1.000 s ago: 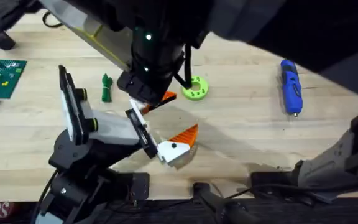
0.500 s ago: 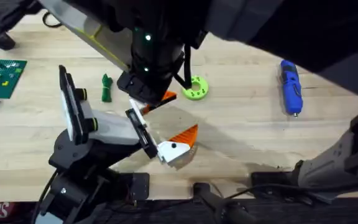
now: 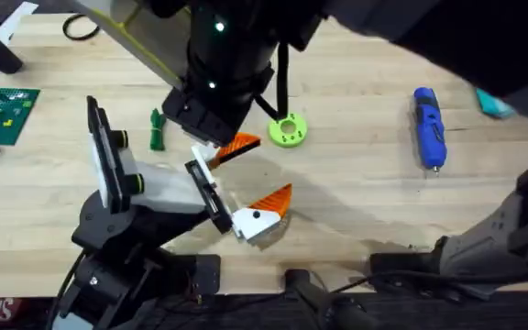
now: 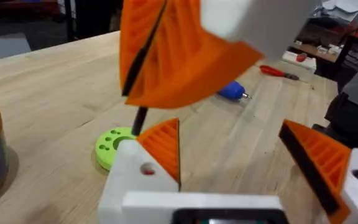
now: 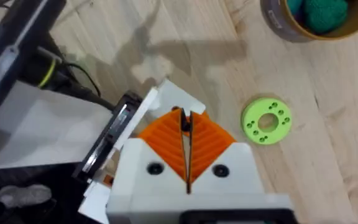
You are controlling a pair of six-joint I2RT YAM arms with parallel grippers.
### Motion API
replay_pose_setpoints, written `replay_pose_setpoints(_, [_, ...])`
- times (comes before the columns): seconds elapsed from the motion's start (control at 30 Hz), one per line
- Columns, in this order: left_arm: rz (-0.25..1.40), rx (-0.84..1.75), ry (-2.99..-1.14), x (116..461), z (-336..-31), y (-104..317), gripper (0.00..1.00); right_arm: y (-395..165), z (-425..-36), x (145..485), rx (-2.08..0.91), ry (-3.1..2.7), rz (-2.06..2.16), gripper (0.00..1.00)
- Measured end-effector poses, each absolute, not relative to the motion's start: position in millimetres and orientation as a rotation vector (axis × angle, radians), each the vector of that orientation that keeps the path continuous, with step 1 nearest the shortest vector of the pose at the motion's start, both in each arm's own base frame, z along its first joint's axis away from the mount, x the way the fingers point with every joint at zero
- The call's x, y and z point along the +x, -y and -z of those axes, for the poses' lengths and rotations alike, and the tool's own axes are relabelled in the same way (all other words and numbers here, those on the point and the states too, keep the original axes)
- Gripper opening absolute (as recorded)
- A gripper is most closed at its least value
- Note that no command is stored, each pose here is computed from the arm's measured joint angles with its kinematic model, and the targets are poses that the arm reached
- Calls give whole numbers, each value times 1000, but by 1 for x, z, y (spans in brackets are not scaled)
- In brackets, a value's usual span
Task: Pick up the gripper from the table and insert it into the empty holder that is missing its gripper. Then pick up a screw, insert it into the mounting hole, and use the screwdriver to tighten it. Finally, clean up the table by picking up the vegetable and placing it into the bucket.
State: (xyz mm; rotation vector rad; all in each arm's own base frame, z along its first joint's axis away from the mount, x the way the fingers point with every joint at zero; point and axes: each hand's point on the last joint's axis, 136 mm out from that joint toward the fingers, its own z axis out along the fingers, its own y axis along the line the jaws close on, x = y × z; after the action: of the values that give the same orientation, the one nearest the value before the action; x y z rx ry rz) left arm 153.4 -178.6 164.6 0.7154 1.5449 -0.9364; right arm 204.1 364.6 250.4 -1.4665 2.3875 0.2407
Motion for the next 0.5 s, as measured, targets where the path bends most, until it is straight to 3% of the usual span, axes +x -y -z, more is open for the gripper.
replay_pose_setpoints(0.5, [937, 716, -1545, 153, -165, 179, 985, -360, -248, 198, -1488, -2414, -246, 4])
